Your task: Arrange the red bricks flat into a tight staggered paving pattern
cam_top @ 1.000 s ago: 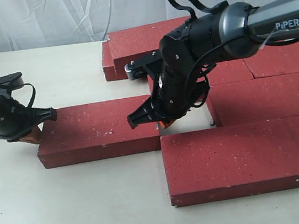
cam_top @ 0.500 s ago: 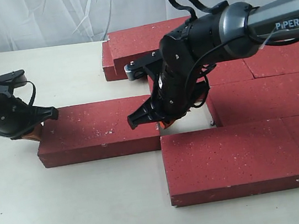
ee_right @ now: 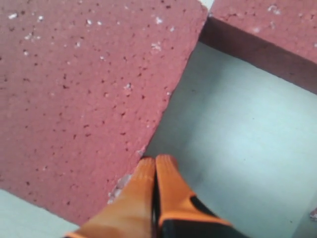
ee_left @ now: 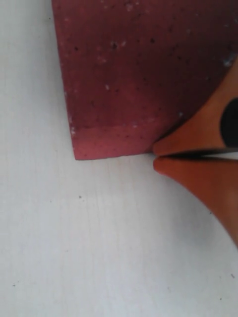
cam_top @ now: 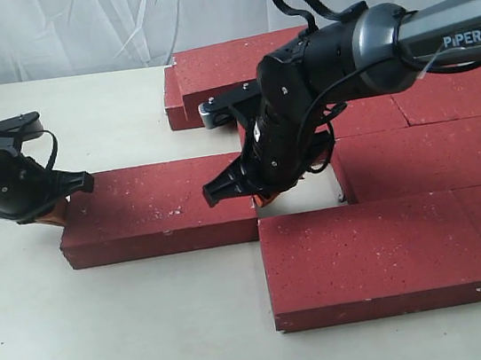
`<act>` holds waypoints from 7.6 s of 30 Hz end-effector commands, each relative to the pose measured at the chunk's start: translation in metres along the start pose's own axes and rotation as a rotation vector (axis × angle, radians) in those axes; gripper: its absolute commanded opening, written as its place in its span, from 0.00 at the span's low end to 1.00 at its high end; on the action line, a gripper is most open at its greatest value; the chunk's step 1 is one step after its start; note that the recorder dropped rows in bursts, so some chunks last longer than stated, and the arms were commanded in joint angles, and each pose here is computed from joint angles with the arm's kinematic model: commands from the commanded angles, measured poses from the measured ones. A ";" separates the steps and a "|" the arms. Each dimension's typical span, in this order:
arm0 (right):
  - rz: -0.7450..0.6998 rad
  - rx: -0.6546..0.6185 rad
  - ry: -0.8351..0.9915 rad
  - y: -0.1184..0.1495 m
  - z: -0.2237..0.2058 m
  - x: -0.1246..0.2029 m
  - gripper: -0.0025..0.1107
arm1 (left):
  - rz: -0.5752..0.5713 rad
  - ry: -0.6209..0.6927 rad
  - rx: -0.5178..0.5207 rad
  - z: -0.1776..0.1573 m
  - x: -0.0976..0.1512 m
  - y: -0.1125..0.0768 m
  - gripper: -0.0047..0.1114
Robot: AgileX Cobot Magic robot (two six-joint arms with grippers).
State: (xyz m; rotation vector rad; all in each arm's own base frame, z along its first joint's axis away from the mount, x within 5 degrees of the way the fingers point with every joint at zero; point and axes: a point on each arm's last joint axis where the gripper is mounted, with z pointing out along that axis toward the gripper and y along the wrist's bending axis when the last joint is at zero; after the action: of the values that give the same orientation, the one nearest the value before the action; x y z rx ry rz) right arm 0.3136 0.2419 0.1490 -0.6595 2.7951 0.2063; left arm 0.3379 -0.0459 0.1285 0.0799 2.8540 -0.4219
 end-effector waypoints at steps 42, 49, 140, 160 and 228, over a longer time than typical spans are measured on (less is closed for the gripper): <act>-0.027 -0.060 -0.107 0.006 -0.037 -0.008 0.01 | -0.006 -0.015 0.010 -0.002 -0.006 -0.002 0.04; -0.014 0.012 -0.109 -0.001 -0.037 -0.008 0.01 | -0.021 -0.020 0.027 -0.002 -0.006 -0.004 0.04; -0.023 0.029 -0.036 -0.004 -0.028 -0.002 0.01 | 0.101 0.008 0.055 0.003 -0.002 -0.028 0.04; -0.066 0.084 -0.054 -0.009 -0.036 -0.003 0.01 | 0.137 0.057 -0.061 0.003 0.002 -0.017 0.04; 0.020 0.088 -0.049 -0.015 -0.052 -0.006 0.01 | 0.027 0.040 -0.226 0.000 0.000 -0.003 0.04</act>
State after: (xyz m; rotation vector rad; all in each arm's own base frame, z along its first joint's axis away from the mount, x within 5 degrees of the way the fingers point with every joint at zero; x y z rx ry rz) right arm 0.3179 0.2246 0.2014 -0.5624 2.7473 0.1229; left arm 0.3368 -0.0468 0.1271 0.1011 2.9197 -0.0757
